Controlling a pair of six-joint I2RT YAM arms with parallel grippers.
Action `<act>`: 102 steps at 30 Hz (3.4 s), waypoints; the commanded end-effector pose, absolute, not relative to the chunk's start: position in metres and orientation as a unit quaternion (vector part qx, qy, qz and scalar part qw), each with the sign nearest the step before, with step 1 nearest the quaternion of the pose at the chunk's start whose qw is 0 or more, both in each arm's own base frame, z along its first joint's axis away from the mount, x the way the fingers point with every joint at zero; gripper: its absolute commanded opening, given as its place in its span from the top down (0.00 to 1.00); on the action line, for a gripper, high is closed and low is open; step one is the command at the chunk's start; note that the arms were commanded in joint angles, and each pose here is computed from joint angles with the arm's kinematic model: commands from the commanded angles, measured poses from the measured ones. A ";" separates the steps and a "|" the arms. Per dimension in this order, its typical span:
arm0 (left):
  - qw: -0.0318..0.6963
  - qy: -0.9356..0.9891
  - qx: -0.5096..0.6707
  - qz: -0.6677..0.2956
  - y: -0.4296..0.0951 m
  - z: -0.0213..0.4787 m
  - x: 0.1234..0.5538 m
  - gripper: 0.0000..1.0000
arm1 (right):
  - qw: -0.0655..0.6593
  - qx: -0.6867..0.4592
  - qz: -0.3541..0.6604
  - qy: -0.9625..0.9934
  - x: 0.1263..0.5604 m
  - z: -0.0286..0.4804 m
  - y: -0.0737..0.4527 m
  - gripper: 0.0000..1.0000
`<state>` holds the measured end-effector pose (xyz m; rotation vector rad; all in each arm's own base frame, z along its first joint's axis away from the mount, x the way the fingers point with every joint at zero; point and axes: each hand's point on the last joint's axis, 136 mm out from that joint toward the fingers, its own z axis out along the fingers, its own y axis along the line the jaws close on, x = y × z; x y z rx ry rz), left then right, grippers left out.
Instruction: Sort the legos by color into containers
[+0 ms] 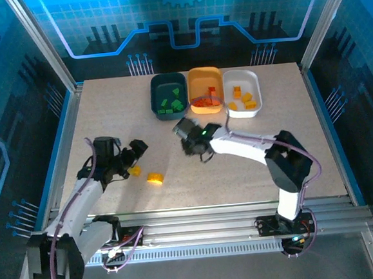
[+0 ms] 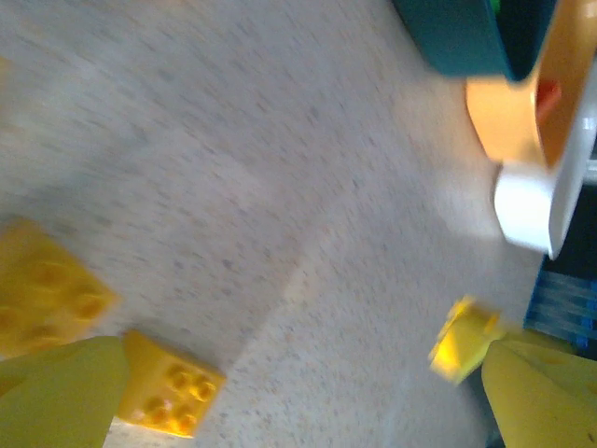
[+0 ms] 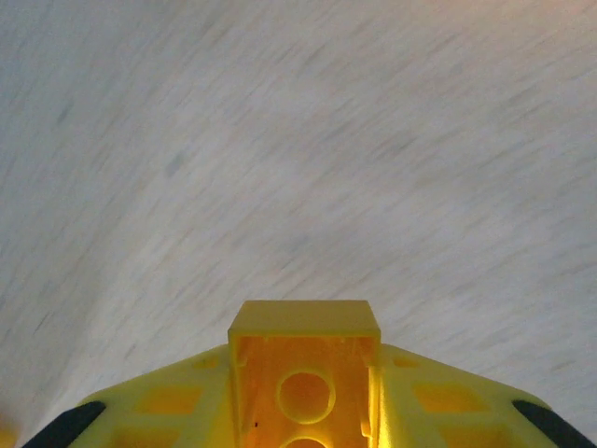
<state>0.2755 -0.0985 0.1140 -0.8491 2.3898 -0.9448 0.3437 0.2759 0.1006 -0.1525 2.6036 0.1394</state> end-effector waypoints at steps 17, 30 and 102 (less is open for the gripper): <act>0.206 0.873 -0.128 -0.424 -0.208 0.153 0.299 0.01 | 0.249 0.107 0.016 0.962 0.547 0.112 0.076 0.59; 0.243 0.890 -0.130 -0.362 -0.183 0.161 0.294 0.01 | 0.305 0.112 0.027 0.945 0.536 0.164 0.069 0.36; 0.181 0.859 -0.188 -0.440 -0.197 0.145 0.305 0.01 | 0.288 0.034 0.023 0.957 0.532 0.125 0.102 0.68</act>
